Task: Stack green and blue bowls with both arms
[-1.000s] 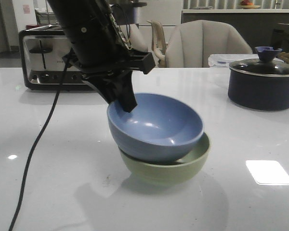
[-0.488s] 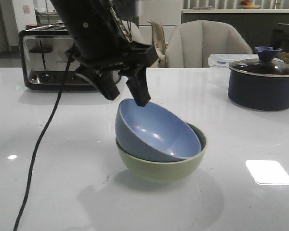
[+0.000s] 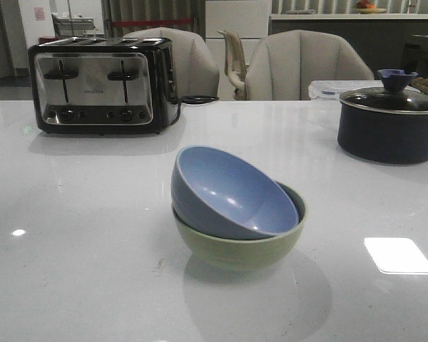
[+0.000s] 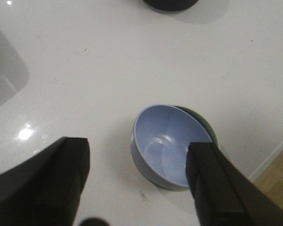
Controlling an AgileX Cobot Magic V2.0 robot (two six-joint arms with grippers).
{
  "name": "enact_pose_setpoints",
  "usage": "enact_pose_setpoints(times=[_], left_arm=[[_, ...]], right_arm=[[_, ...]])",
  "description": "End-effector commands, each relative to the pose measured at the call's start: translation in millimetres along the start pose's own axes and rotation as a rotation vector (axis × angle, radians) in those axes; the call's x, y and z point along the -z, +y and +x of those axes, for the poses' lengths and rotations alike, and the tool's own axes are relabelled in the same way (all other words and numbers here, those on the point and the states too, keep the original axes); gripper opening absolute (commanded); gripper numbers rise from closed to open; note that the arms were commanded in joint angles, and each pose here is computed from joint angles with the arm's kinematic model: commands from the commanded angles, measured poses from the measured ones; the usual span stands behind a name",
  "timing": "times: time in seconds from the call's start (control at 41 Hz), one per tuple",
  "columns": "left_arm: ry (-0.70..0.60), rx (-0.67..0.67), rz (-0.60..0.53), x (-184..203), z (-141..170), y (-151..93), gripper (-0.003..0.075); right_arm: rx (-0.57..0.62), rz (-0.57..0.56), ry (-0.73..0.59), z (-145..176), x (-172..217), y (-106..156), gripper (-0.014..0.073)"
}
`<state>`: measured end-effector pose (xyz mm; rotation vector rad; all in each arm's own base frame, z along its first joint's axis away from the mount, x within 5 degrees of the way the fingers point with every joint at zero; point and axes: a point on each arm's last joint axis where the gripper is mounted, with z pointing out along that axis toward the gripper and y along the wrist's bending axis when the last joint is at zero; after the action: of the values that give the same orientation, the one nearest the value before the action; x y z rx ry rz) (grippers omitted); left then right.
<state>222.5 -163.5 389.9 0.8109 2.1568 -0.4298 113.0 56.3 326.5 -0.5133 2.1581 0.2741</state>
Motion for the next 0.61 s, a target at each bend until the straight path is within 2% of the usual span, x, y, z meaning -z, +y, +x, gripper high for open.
enact_pose_setpoints(times=[0.0,0.268,0.585], left_arm=[[-0.138,-0.023,-0.022,39,6,-6,0.0501],[-0.154,-0.036,-0.034,75,65,-13,0.0501],[-0.151,-0.038,-0.036,88,125,-19,0.0501]], right_arm=[[0.012,0.008,-0.096,-13,6,-1,0.0473],[0.012,0.008,-0.097,-13,6,-1,0.0473],[0.012,0.008,-0.095,-13,6,-1,0.0473]])
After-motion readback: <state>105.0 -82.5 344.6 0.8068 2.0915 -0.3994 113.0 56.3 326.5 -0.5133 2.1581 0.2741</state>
